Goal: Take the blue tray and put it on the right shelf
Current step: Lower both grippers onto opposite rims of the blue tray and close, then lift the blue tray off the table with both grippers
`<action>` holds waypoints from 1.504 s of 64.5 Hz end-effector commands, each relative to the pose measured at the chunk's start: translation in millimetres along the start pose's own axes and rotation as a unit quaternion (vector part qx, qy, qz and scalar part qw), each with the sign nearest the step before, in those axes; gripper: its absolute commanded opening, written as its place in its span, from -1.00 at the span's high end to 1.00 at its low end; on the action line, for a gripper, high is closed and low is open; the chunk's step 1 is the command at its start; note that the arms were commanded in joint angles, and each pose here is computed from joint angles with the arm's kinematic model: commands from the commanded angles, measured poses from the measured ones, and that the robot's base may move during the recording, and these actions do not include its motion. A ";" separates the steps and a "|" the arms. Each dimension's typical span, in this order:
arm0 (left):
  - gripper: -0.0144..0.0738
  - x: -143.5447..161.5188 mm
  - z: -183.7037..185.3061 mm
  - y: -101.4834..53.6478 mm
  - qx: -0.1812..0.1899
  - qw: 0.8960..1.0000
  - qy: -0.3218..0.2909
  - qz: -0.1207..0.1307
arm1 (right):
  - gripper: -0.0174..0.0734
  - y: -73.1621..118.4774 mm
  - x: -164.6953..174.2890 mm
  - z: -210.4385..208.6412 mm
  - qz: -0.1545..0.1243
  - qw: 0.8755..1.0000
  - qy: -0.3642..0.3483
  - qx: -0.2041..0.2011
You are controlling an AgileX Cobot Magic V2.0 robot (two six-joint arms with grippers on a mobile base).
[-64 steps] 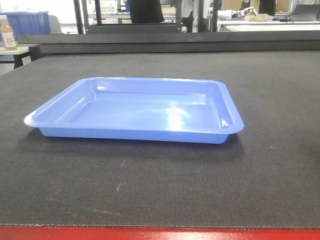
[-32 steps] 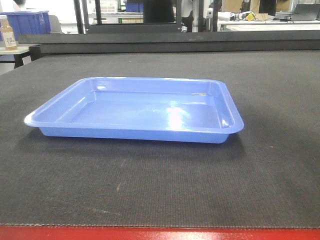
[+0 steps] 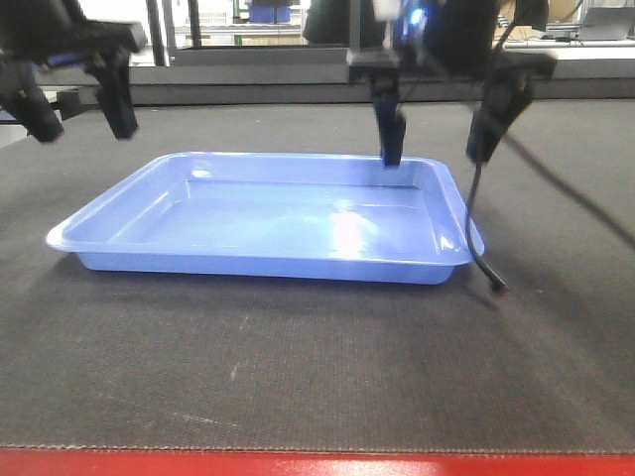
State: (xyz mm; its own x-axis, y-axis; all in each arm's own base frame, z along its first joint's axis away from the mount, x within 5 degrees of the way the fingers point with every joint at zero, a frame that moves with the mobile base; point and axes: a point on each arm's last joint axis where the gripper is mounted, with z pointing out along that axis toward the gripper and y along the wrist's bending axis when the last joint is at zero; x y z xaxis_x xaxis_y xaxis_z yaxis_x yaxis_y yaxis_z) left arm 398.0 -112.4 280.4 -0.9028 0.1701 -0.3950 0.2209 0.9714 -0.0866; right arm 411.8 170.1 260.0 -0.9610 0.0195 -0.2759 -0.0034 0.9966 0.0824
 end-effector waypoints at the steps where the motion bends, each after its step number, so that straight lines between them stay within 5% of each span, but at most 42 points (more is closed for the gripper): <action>1: -0.24 -12.6 -20.6 -6.0 0.009 0.999 -0.037 -0.004 | -0.73 -0.8 -7.3 -25.5 0.013 0.999 -0.039 -0.007; 56: -0.23 -12.9 40.7 -10.1 0.032 0.999 0.024 -0.023 | -0.72 -2.4 -13.6 18.3 0.019 1.000 -0.023 0.006; 66: 0.06 -10.8 42.3 -9.7 0.030 0.999 0.036 -0.022 | -0.22 -2.1 -13.2 19.0 0.018 1.000 -0.021 0.007; 75: 0.66 -10.8 42.3 -9.7 0.030 0.999 0.036 -0.022 | 0.51 -2.1 -11.9 18.0 0.018 1.000 -0.016 0.009; 77: 0.82 -10.8 41.8 -9.6 0.030 0.999 0.038 -0.021 | 0.51 -2.2 -12.0 15.0 0.018 1.000 -0.019 0.008; 97: 0.77 -16.9 -11.2 -12.1 0.023 0.999 0.043 -0.005 | 0.49 -13.3 -13.4 -65.8 -0.013 0.992 -0.123 0.017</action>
State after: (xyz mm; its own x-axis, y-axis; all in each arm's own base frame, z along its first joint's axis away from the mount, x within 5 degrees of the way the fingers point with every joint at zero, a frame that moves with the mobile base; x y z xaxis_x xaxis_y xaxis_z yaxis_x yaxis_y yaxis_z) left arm 422.8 -127.0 237.8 -0.9659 0.1546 -0.2077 0.1858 0.9725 -0.1404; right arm 422.5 161.0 251.3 -0.9494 0.0462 -0.3105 0.0376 0.9987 0.0337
